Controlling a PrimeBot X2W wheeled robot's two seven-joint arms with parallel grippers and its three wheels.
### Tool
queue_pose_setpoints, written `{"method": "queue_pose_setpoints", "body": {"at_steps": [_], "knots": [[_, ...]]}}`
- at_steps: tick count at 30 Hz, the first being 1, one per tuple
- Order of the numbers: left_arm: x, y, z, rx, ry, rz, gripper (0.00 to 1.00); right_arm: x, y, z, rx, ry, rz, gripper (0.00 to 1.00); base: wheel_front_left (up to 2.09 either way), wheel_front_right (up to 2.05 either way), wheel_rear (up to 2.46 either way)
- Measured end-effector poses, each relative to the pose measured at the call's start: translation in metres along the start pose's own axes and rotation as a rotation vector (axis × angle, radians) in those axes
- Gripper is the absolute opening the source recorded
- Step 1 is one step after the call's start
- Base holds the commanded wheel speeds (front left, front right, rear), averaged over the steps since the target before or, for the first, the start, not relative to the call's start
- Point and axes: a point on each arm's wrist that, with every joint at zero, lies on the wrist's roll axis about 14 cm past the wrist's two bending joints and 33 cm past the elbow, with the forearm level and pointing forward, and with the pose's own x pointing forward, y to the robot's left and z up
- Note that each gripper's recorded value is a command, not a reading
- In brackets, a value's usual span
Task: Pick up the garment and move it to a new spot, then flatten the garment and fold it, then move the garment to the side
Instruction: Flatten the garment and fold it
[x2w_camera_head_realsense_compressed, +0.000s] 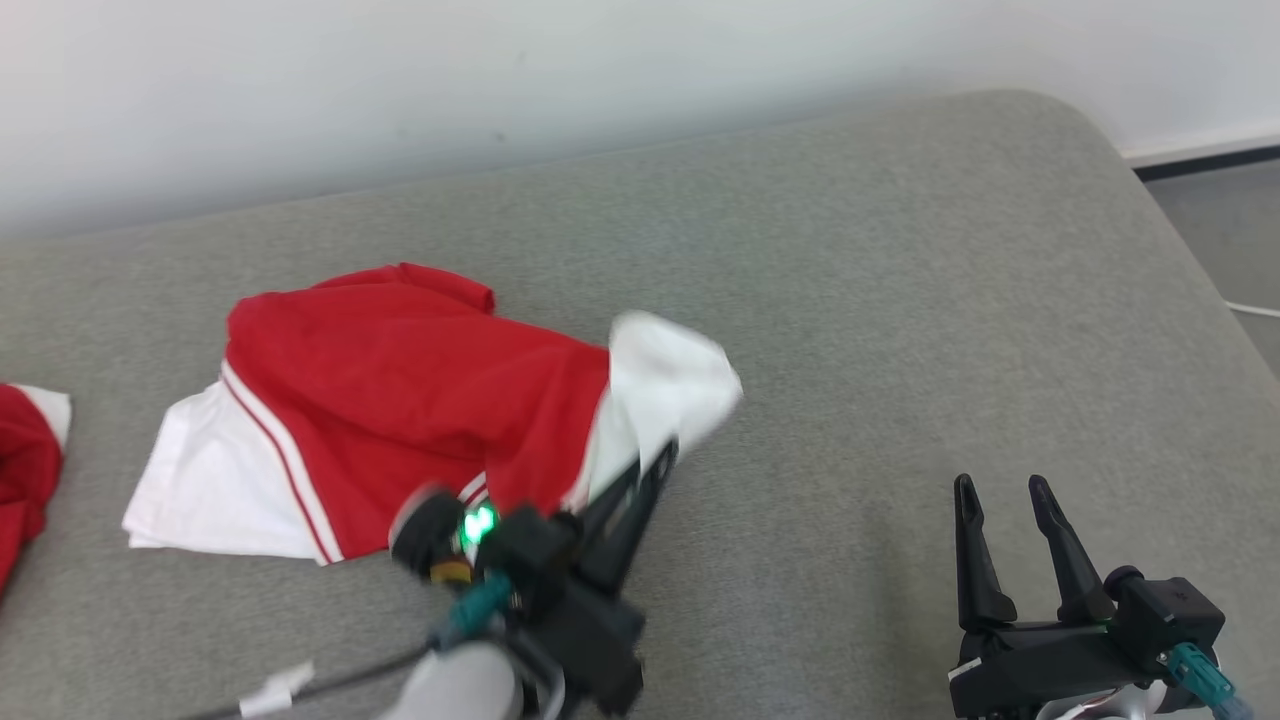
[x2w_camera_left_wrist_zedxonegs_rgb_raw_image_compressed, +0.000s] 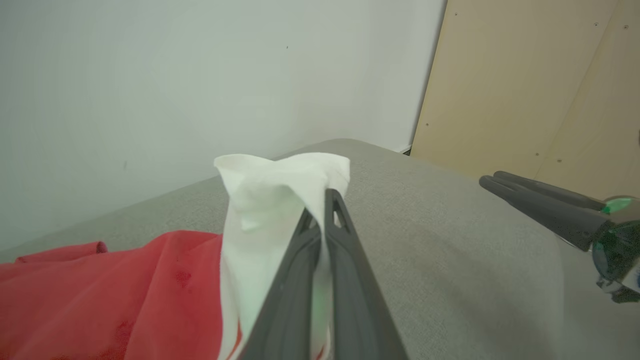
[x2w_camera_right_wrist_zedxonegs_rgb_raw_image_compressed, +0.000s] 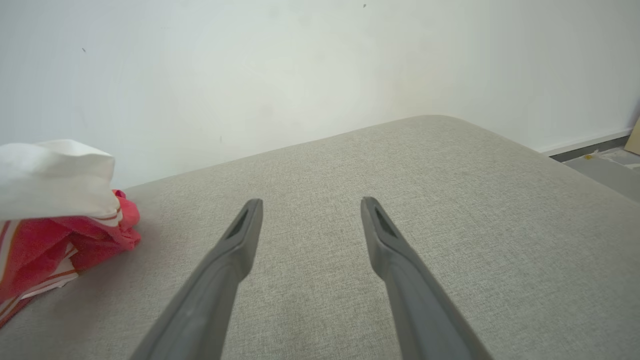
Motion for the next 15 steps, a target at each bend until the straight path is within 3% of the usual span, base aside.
{"method": "queue_pose_setpoints", "body": {"at_steps": [8,15], "knots": [[-0.047,-0.028,-0.05,-0.141,0.13,0.052,0.0,0.005,0.019,-0.002,0.001,0.004,0.06,1.0,0.0,0.0,0.0],[-0.083,-0.049,-0.097,-0.186,0.283,0.057,0.0,0.008,0.03,-0.003,-0.001,0.007,0.098,1.0,0.0,0.0,0.0]]}}
